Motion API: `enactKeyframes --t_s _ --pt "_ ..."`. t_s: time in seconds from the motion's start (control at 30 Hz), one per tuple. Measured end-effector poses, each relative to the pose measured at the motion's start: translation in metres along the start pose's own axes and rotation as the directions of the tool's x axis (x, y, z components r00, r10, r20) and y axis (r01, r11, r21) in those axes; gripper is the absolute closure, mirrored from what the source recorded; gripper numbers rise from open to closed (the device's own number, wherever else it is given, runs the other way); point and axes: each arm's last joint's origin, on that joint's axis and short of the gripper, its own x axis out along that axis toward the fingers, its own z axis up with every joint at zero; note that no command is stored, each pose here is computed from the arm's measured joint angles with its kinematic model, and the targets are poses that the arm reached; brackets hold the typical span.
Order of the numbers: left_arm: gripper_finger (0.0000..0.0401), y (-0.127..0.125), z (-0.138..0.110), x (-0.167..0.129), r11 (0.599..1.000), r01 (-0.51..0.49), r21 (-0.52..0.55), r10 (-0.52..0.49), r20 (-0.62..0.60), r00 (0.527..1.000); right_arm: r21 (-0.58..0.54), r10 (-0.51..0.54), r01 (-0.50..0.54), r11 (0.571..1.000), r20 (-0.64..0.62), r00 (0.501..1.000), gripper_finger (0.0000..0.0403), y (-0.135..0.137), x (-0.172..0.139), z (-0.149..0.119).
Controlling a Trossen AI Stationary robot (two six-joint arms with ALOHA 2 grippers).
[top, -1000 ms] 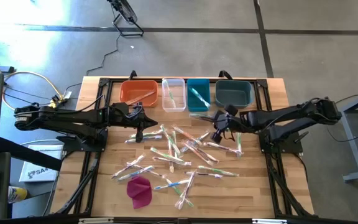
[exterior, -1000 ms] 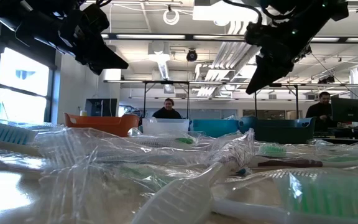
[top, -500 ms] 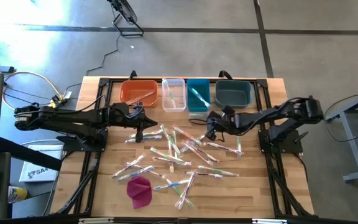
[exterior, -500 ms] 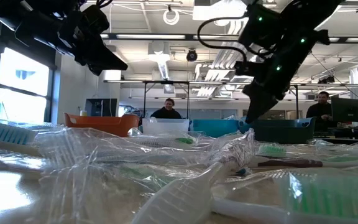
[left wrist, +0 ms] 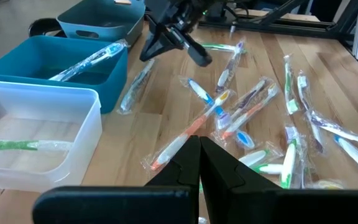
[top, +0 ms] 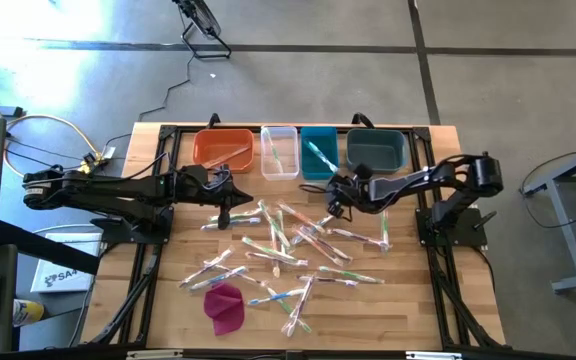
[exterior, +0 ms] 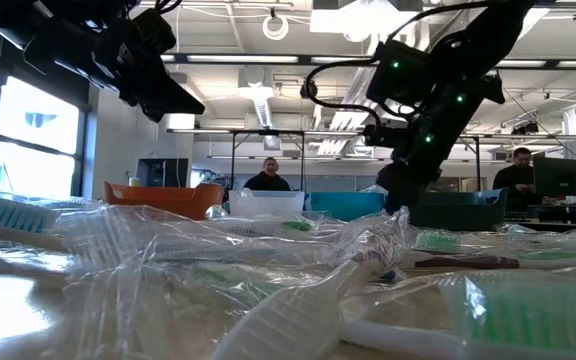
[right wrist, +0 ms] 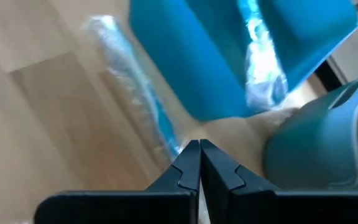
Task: Pick & Place Toothbrushes
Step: Put the blue toothbrush into the blue bin
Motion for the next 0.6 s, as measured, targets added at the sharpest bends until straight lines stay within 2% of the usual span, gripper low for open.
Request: enactKeyframes --t_s 0.1,0.23,0.43,0.6 --pt "0.04 0.0 0.0 0.0 1.0 0.0 0.0 0.0 -0.001 1.0 -0.004 -0.026 0.026 1.0 -0.002 1.0 0.0401 -0.005 0.003 0.001" --pt "0.04 0.0 0.0 0.0 1.0 0.0 0.0 0.0 -0.001 1.0 0.015 0.031 -0.03 0.999 -0.036 0.999 0.0401 -0.011 0.009 0.002" --pt "0.04 0.0 0.0 0.0 1.0 0.0 0.0 0.0 -0.001 1.0 0.037 0.023 -0.021 0.999 -0.052 0.998 0.0401 -0.019 0.015 0.003" --pt "0.04 0.0 -0.001 0.0 1.0 0.0 0.0 0.0 -0.006 1.0 0.035 0.078 -0.076 0.996 -0.071 0.994 0.0401 -0.021 0.016 0.003"
